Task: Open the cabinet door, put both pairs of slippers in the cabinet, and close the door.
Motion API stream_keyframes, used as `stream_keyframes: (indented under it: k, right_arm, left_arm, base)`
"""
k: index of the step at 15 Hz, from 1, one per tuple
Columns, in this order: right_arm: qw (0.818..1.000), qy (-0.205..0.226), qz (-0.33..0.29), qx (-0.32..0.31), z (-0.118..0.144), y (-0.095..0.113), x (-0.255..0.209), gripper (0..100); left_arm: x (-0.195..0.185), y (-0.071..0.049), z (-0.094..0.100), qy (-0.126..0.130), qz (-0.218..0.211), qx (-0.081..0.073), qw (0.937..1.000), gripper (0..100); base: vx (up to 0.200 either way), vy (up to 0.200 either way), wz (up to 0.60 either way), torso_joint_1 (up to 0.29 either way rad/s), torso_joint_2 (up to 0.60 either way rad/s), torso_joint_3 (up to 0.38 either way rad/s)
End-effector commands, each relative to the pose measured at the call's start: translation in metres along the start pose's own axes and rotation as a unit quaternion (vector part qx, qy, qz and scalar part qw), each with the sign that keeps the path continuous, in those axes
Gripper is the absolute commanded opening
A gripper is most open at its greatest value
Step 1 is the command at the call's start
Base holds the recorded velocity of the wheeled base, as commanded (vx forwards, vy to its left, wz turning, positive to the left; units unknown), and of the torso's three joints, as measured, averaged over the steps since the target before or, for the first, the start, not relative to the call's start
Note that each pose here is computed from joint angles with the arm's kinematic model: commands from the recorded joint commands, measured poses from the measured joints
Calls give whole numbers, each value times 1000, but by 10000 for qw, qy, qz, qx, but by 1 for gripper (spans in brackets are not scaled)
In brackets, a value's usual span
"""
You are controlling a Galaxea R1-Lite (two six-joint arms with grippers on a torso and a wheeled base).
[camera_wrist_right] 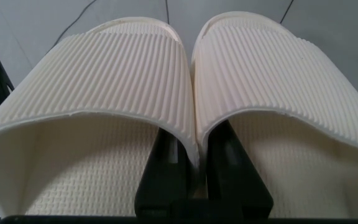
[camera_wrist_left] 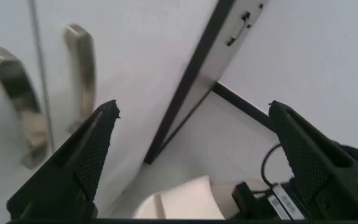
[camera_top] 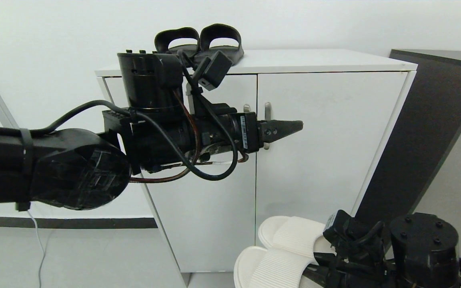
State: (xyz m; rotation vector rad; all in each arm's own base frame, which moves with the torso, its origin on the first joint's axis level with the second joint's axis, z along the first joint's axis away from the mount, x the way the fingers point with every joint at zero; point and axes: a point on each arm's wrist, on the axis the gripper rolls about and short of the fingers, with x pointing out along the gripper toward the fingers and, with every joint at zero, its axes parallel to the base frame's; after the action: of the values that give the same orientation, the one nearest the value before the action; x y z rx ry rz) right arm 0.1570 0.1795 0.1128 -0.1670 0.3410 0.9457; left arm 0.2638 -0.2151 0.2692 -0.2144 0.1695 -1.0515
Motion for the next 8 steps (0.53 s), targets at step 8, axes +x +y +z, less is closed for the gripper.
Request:
stream_keyframes:
  k: [8]
  right_arm:
    - [10000,41,3,0,-1,0,2,0]
  left_arm:
    - [33,35,-7,-27,588,-29,9983,100]
  base:
    - [0,0,0,0,0,0]
